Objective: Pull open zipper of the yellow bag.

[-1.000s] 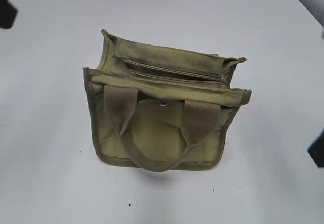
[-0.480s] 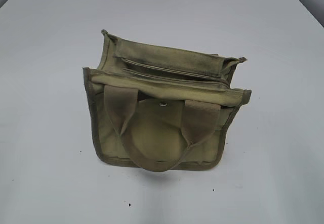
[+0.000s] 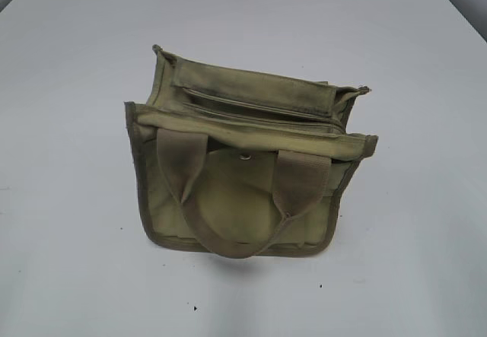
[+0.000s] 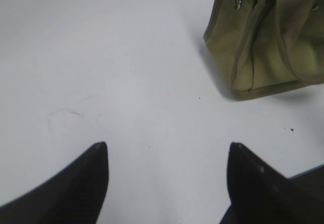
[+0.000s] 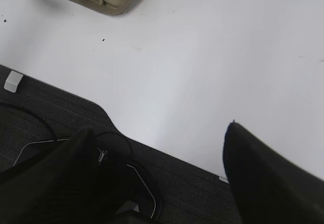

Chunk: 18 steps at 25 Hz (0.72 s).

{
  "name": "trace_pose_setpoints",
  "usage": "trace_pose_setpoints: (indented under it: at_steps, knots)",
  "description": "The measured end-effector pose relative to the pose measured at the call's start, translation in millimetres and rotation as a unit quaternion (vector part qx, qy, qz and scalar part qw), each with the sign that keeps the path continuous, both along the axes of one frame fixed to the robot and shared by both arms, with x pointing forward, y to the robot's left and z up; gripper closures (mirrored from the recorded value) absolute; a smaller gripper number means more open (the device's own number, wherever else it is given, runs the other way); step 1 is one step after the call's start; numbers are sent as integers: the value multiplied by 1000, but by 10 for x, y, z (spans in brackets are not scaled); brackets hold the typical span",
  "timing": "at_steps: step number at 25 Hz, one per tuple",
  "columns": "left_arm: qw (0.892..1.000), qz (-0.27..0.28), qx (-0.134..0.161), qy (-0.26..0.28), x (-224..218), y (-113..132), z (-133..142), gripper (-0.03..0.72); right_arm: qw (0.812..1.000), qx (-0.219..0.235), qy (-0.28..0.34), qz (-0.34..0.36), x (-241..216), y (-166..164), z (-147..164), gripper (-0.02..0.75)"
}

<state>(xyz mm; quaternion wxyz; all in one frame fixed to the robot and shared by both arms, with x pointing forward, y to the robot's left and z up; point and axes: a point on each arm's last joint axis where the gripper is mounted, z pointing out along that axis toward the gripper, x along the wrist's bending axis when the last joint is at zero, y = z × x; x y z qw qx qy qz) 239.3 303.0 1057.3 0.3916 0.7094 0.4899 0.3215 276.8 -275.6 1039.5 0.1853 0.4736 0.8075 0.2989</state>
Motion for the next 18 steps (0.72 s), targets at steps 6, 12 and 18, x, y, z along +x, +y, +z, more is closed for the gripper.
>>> trace_pose_setpoints:
  at_steps: [6,12,18]
  knots:
    - [1000,-1,-1,0,1,-2,-2,127,1000,0,0,0,1,0,-3,144]
    - [1000,-9,-15,3,-5,-28,-1,127,1000,0,0,0,1,0,-3,144]
    - [1000,-10,-16,3,-5,-30,0,127,1000,0,0,0,1,1,-3,144]
